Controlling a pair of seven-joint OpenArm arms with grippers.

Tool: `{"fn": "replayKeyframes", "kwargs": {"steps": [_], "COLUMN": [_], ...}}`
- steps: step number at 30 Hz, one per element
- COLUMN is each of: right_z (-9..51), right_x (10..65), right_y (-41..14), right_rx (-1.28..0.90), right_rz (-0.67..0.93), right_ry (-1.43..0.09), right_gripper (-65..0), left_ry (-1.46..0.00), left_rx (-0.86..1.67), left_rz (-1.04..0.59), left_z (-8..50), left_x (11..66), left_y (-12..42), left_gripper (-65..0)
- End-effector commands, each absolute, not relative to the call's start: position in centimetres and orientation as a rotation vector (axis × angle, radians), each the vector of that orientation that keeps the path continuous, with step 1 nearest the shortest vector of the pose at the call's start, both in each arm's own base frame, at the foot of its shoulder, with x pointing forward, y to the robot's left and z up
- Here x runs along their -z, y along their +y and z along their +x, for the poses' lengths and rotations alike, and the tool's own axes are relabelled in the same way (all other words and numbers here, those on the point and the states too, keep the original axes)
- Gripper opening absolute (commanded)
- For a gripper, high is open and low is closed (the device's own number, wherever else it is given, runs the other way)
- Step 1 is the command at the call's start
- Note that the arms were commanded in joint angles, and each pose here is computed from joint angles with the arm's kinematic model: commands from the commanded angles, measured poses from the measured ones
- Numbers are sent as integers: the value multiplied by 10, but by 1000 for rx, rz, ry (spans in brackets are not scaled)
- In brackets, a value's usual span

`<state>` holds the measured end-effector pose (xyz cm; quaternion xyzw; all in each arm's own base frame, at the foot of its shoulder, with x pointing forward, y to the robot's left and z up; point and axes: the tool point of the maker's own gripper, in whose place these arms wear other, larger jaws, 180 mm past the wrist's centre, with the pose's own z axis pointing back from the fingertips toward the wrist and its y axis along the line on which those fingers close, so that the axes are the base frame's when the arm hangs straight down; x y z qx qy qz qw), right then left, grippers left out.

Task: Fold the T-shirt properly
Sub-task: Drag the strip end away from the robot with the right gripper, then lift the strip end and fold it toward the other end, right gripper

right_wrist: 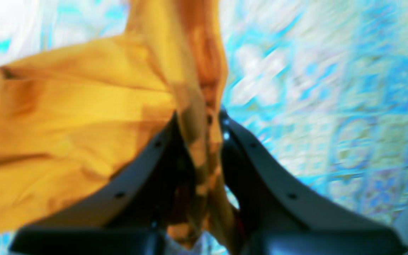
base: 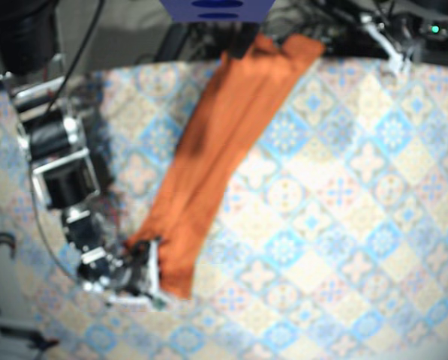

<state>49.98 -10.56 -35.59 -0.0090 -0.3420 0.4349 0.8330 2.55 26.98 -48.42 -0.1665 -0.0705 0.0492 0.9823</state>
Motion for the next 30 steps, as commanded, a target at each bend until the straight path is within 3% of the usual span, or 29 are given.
{"fn": "replayKeyframes", "kwargs": {"steps": [1, 13, 16, 30], "right_z": [528, 543, 526, 463], "right_x": [314, 293, 324, 365], "right_y": [-106, -109, -106, -135], "right_rx": [-903, -889, -867, -879], "right_rz": [-52, -56, -34, -92], "right_ry": [-832, -883, -868, -817], "right_gripper": [-624, -624, -624, -624], "left_ry": [-153, -162, -162, -161], "left_rx": [-89, -138, -138, -137], "left_rz": [-325, -312, -312, -311], "left_z": [28, 20, 20, 20], "left_x": [480, 478, 478, 478], "left_y": [276, 282, 282, 282], "left_gripper": [-250, -250, -250, -250]}}
